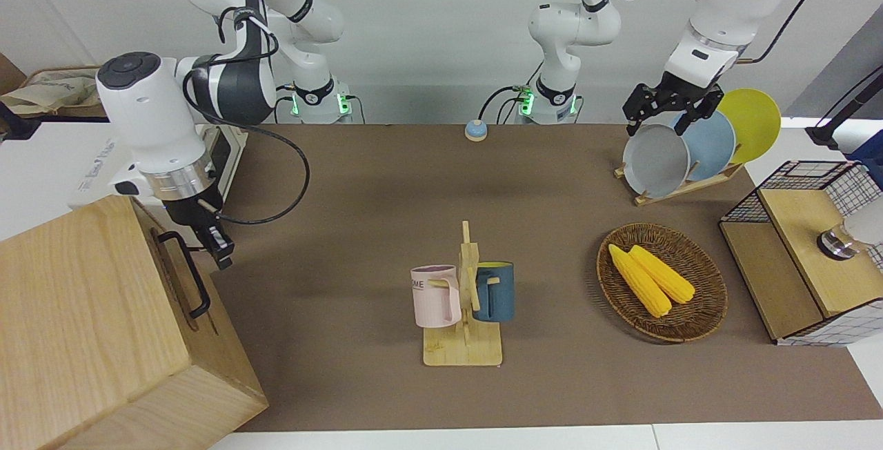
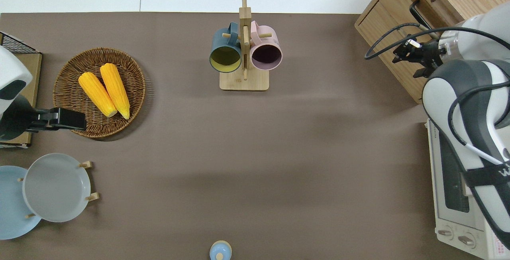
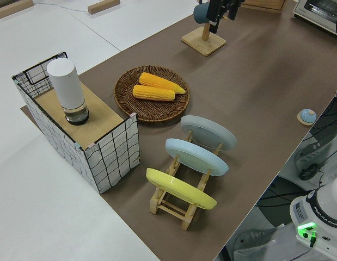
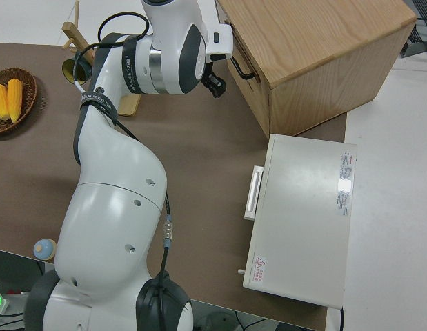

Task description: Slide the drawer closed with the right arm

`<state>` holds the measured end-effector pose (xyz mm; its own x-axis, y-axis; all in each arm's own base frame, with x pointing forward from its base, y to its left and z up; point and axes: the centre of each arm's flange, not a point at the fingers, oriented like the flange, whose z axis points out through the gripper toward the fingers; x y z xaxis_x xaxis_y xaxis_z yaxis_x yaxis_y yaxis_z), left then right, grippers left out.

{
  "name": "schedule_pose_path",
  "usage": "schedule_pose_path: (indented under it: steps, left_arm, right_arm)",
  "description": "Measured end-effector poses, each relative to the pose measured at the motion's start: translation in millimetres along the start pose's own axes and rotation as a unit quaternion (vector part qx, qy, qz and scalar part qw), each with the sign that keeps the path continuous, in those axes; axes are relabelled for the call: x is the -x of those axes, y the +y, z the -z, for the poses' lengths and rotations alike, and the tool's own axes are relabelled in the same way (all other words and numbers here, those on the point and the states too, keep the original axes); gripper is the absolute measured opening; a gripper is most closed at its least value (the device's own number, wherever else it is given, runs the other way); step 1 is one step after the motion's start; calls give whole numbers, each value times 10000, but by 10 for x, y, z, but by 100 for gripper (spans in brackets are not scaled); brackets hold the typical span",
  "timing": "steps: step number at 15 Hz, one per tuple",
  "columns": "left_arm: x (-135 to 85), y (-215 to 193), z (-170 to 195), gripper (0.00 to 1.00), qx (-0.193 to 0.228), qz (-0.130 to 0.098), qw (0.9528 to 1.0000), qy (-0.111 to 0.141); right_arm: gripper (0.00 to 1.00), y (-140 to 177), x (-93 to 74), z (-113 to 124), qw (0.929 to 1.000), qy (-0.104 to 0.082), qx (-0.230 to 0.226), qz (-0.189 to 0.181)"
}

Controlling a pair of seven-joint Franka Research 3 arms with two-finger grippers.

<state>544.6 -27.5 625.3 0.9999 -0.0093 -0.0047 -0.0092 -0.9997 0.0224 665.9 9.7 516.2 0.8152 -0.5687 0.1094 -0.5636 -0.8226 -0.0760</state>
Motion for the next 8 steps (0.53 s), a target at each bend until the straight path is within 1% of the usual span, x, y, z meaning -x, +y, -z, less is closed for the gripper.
schedule_pose_path:
  steps: [2,3,6,7,8]
  left_arm:
    - [0,0,0,99,0,0,10000,0]
    - [0,0,0,100,0,0,10000,0]
    - [0,0,0,100,0,0,10000,0]
    - [0,0,0,100,0,0,10000,0]
    - [0,0,0,100,0,0,10000,0]
  right_arm:
    - [91,13,89,27,9996,-72,63,260]
    - [98,22,131,45,9993,-94,89,362]
    - [98,54,273,117,9972,-209,268,671]
    - [98,64,339,179,9958,-257,349,809]
    - [98,63,375,218,9952,-272,374,868]
